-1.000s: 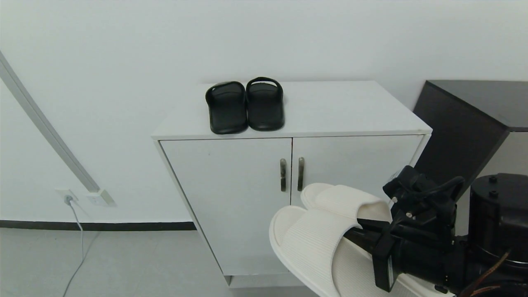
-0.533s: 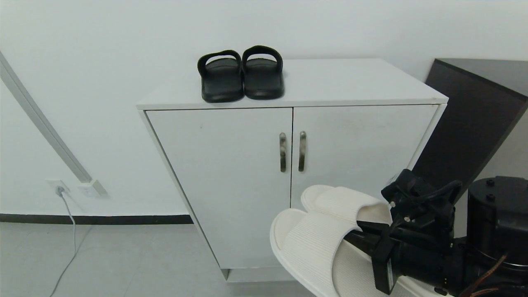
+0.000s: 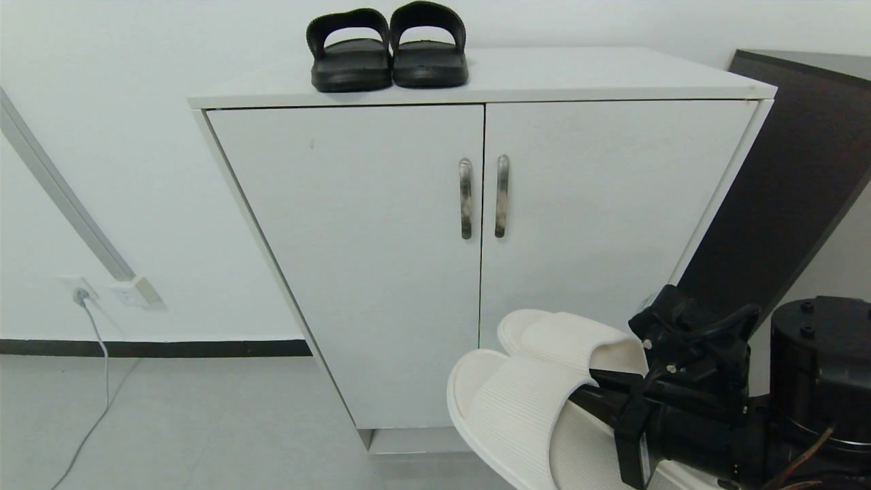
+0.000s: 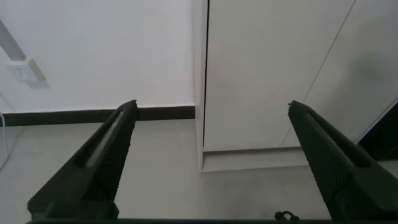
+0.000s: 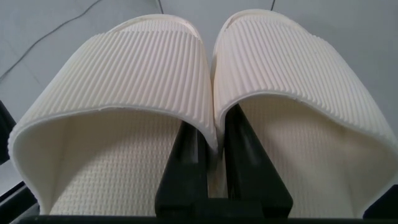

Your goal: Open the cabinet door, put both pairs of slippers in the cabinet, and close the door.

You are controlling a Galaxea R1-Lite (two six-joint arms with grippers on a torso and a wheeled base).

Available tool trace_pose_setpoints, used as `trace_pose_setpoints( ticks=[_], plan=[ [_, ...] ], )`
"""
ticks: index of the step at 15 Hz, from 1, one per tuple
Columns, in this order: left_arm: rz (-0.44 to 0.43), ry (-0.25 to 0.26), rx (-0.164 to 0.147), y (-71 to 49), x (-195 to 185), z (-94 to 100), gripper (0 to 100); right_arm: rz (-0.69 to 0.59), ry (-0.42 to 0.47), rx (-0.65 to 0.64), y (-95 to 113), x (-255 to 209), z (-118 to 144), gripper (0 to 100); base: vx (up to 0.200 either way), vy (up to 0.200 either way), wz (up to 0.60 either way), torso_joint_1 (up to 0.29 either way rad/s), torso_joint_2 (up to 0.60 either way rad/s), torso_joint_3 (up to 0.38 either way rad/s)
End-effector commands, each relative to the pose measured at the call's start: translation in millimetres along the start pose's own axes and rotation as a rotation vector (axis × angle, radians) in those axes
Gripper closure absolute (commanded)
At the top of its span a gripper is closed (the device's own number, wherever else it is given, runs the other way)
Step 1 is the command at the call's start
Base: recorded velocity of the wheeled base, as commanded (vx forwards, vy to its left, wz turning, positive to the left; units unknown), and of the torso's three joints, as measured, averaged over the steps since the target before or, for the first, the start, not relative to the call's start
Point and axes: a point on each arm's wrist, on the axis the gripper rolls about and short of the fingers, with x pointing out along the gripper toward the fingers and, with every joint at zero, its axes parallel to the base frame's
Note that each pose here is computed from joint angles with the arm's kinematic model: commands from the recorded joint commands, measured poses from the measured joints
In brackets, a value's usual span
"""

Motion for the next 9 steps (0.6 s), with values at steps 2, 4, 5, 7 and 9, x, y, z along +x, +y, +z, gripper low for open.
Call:
trace_pose_setpoints(
  ticks=[2, 4, 5, 7, 9],
  plan=[
    [-0.001, 0.000, 0.003, 0.0, 0.0, 0.0, 0, 0.002, -0.008, -0.001, 0.8, 0.2, -0.8, 100, 0.000, 0.000, 0.00, -0.029, 0.44, 0.410],
    [0.000, 0.000, 0.003, 0.0, 0.0, 0.0, 0, 0.002, -0.010, -0.001, 0.7, -0.3, -1.1, 100, 0.000, 0.000, 0.00, -0.007, 0.22, 0.210],
    [0.000, 0.000, 0.003, 0.0, 0.0, 0.0, 0, 0.002, -0.010, -0.004, 0.7, -1.2, -1.8, 100, 0.000, 0.000, 0.00, 0.002, 0.09, 0.100],
    [0.006, -0.051, -0.008, 0.2, -3.9, 16.2, 0, 0.002, -0.001, -0.024, 0.7, -1.3, -4.2, 100, 0.000, 0.000, 0.00, -0.001, 0.02, 0.025],
    [-0.011, -0.070, -0.105, 0.1, -6.5, 52.8, 0, 0.002, 0.001, -0.027, 0.7, -0.9, -4.5, 100, 0.000, 0.000, 0.00, 0.000, 0.00, 0.000]
  ],
)
